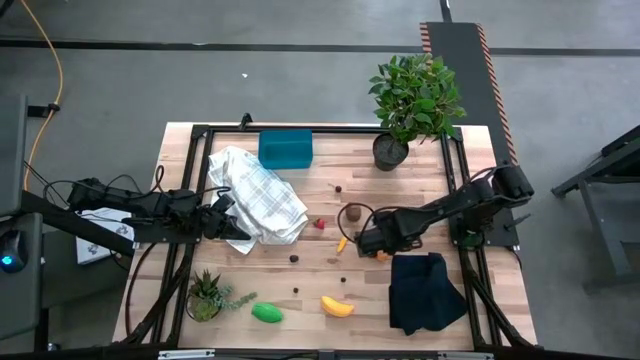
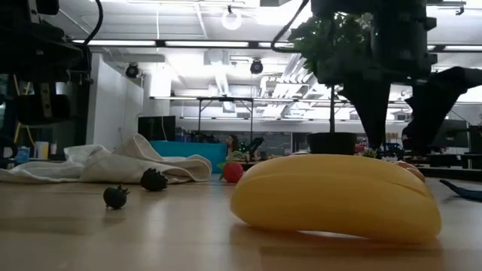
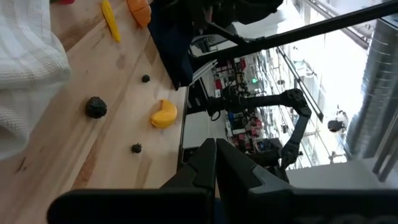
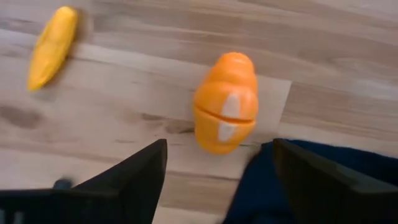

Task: Pick and placing Produce into tupperware
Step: Put the yellow croissant into the blue bin

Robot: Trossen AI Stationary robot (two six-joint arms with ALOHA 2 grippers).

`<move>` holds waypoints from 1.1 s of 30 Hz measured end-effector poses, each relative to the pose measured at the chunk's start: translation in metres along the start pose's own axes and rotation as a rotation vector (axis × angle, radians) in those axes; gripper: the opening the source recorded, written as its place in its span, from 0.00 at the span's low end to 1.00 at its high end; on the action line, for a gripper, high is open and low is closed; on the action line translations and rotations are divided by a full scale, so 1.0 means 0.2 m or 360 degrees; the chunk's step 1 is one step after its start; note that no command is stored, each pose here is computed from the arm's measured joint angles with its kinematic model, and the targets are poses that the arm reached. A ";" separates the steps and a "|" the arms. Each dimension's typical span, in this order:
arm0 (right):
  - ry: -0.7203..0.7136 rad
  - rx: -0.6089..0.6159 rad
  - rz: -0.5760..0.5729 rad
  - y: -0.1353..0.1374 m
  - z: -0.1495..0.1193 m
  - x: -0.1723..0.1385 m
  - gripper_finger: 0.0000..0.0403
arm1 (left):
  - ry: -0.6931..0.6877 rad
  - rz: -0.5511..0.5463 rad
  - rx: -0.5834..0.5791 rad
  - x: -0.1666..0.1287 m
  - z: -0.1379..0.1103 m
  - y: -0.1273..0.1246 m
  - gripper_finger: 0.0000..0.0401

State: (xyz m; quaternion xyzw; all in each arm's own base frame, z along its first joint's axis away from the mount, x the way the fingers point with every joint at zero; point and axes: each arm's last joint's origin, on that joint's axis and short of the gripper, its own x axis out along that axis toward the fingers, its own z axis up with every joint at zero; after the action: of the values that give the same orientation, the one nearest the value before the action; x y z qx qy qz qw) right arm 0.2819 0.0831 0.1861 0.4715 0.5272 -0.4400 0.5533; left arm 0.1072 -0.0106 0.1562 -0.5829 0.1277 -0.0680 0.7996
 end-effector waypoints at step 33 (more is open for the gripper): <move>0.0129 0.0037 0.0005 -0.01 0.09 0.20 0.76 | 0.0000 0.0001 0.0058 0.00 0.00 0.00 0.00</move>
State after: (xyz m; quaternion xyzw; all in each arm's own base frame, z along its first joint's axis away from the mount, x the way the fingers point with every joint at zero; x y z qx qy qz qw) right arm 0.2844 0.0648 0.1467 0.4963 0.5433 -0.4255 0.5267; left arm 0.1072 -0.0106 0.1562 -0.5683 0.1265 -0.0701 0.8100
